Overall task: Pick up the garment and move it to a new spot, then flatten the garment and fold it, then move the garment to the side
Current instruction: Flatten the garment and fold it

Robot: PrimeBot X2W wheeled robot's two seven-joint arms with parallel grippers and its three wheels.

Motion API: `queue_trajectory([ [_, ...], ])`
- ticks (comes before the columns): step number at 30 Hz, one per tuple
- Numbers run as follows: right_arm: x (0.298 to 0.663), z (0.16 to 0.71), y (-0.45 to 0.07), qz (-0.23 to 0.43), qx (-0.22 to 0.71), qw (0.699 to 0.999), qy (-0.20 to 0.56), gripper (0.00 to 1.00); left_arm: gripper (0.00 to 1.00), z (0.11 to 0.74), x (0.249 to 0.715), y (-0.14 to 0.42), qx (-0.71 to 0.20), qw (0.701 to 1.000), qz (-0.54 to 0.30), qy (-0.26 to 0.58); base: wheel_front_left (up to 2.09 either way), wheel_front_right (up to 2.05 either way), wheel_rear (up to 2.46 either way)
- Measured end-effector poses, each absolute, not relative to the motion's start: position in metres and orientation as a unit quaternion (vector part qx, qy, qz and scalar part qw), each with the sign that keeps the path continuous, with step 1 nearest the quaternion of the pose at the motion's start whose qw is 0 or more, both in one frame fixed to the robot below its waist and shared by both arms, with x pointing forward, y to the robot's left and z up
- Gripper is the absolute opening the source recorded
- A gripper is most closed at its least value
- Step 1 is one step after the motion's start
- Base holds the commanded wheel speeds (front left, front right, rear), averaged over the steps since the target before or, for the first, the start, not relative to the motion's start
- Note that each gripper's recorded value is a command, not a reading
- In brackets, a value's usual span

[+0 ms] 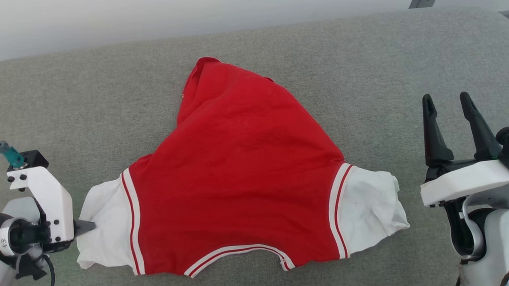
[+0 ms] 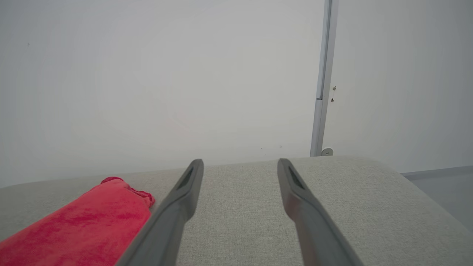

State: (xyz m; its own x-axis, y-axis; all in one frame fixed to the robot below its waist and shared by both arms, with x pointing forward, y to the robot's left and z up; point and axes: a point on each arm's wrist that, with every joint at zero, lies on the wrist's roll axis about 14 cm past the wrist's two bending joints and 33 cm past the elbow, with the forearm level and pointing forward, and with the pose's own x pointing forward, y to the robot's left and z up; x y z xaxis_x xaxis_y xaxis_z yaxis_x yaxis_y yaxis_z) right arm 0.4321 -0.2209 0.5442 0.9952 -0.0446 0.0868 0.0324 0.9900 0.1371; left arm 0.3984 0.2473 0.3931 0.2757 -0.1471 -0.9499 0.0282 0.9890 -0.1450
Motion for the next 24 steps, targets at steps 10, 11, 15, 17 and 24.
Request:
queue_trajectory([
  [10, 0.428, 0.523, -0.222, -0.021, 0.073, 0.997, 0.004, 1.00, 1.00, 0.373, 0.377, 0.237, -0.045, 0.759, -0.057, 0.647, 0.00, 0.00, 0.00],
  [11, 0.428, 0.521, -0.221, -0.019, 0.074, 0.997, 0.010, 1.00, 1.00, 0.372, 0.377, 0.237, -0.044, 0.758, -0.056, 0.648, 0.00, 0.00, 0.00],
  [15, 0.423, 0.499, -0.215, -0.006, 0.077, 0.995, 0.067, 1.00, 0.47, 0.365, 0.378, 0.238, -0.042, 0.758, -0.050, 0.648, 0.00, 0.00, 0.00],
  [17, 0.418, 0.479, -0.208, 0.005, 0.088, 0.989, 0.119, 1.00, 0.00, 0.362, 0.379, 0.239, -0.044, 0.757, -0.048, 0.650, 0.00, 0.00, 0.00],
  [24, 0.385, 0.413, -0.187, 0.044, 0.096, 0.938, 0.331, 1.00, 0.00, 0.359, 0.380, 0.232, -0.060, 0.757, -0.056, 0.648, 0.00, 0.00, 0.00],
])
